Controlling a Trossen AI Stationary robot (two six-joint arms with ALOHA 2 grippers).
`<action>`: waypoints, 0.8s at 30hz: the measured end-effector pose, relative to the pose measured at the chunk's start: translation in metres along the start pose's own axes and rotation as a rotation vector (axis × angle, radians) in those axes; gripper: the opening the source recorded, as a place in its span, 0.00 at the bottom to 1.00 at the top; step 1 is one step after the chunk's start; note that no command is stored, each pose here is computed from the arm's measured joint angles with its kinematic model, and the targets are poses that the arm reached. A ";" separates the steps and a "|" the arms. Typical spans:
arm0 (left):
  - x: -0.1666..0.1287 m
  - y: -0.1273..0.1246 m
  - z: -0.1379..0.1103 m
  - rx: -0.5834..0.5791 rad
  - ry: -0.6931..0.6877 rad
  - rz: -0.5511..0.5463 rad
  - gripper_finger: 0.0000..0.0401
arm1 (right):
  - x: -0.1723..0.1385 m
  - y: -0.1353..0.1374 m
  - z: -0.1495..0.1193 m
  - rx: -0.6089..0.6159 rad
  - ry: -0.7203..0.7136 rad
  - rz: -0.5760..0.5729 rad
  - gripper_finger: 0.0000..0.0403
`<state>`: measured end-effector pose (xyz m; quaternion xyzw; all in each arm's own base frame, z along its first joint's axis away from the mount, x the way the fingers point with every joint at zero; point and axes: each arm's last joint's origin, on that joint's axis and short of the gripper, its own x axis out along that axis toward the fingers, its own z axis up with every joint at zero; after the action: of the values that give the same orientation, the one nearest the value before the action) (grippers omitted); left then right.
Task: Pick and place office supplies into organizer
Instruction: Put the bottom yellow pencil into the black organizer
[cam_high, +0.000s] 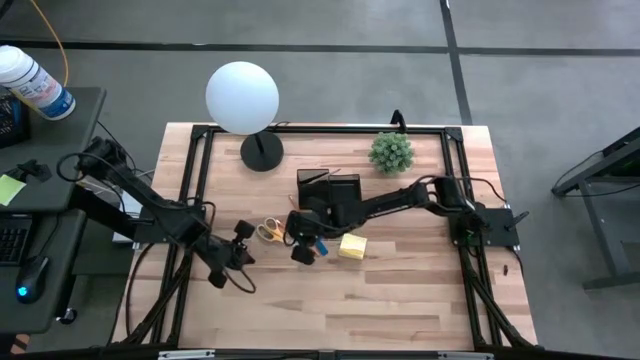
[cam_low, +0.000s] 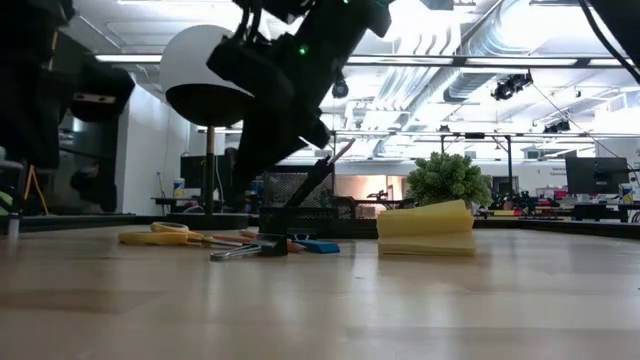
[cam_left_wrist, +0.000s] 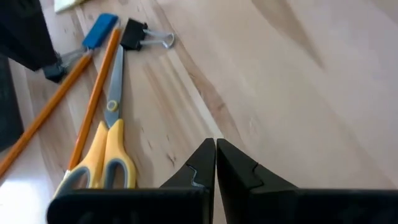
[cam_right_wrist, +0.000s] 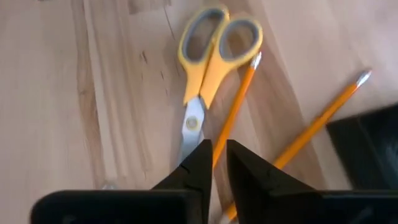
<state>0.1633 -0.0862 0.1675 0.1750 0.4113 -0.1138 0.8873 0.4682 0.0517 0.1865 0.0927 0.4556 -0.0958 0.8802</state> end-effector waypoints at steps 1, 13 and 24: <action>-0.002 0.000 0.000 -0.002 -0.008 0.002 0.01 | -0.001 -0.003 0.001 0.017 0.026 0.010 0.13; -0.005 0.000 0.003 -0.020 -0.040 0.013 0.01 | -0.015 -0.011 0.015 0.142 0.097 0.043 0.22; -0.005 0.000 0.003 -0.041 -0.039 0.023 0.01 | -0.027 -0.005 0.031 0.145 0.167 0.012 0.22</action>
<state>0.1622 -0.0865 0.1727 0.1595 0.3940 -0.0985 0.8998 0.4760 0.0416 0.2263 0.1667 0.5188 -0.1152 0.8305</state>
